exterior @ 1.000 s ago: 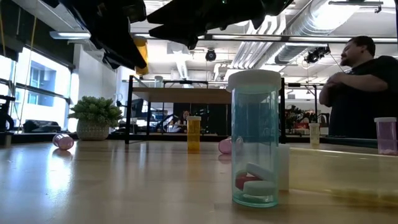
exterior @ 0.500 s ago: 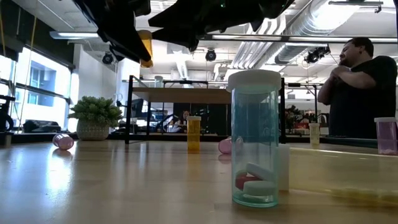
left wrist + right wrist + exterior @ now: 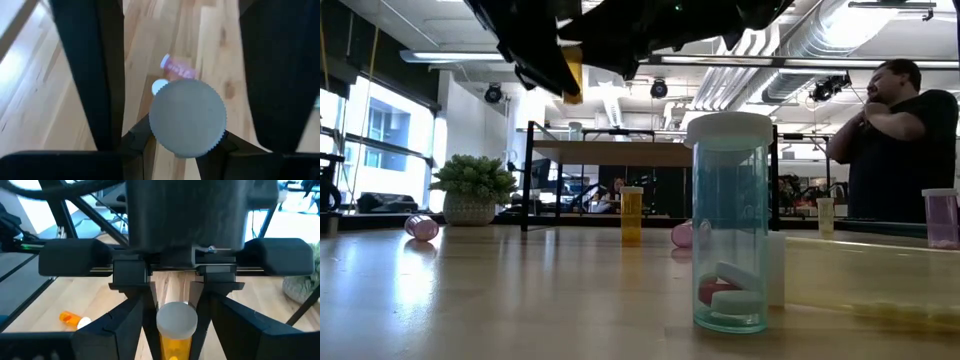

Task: Pick and place medicine bottles onto shelf by color
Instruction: Put the bottom left orange pill bottle on the shelf

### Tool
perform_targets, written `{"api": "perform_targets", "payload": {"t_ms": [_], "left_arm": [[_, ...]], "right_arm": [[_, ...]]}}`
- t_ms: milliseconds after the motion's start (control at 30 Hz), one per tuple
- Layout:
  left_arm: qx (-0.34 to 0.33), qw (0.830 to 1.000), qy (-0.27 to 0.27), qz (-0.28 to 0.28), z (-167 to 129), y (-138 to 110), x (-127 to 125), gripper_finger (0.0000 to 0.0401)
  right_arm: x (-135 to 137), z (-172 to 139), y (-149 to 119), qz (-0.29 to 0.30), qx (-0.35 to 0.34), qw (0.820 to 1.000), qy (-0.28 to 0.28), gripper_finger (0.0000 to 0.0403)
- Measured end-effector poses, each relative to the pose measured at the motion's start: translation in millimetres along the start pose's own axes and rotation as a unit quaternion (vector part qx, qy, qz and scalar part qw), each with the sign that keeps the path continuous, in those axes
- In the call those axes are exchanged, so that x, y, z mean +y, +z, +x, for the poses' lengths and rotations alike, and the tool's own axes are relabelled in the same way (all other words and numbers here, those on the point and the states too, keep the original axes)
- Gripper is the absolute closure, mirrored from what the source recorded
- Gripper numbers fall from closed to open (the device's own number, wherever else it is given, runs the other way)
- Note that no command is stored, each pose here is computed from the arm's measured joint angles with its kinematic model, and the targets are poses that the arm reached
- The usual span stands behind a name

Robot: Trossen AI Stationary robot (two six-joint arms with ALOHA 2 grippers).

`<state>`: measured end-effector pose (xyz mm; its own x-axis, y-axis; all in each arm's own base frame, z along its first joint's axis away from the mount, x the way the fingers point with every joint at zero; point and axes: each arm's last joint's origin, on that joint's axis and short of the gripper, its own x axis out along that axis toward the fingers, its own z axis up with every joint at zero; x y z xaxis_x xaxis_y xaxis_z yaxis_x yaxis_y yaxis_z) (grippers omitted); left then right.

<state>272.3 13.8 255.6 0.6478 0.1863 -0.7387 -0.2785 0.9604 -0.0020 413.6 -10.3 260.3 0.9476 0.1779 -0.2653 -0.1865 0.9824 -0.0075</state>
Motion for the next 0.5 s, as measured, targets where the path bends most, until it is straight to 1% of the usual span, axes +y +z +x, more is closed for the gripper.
{"api": "perform_targets", "payload": {"t_ms": [167, 367, 500], "left_arm": [[0.021, 1.0, 0.004, 0.003, 9.8, -2.2, -1.2, 0.0304], [0.019, 1.0, 0.004, 0.003, 10.4, -1.7, -1.4, 0.0304], [0.013, 1.0, 0.004, 0.002, 10.4, -0.6, -1.6, 0.0304]], "right_arm": [[0.3, -0.4, -3.8, 0.005, 0.021, 1.0, 0.001, 0.0187], [0.7, -0.5, -4.4, 0.006, 0.025, 1.0, 0.002, 0.0187], [1.0, -0.8, -7.9, 0.021, 0.044, 0.999, 0.002, 0.0187]]}}
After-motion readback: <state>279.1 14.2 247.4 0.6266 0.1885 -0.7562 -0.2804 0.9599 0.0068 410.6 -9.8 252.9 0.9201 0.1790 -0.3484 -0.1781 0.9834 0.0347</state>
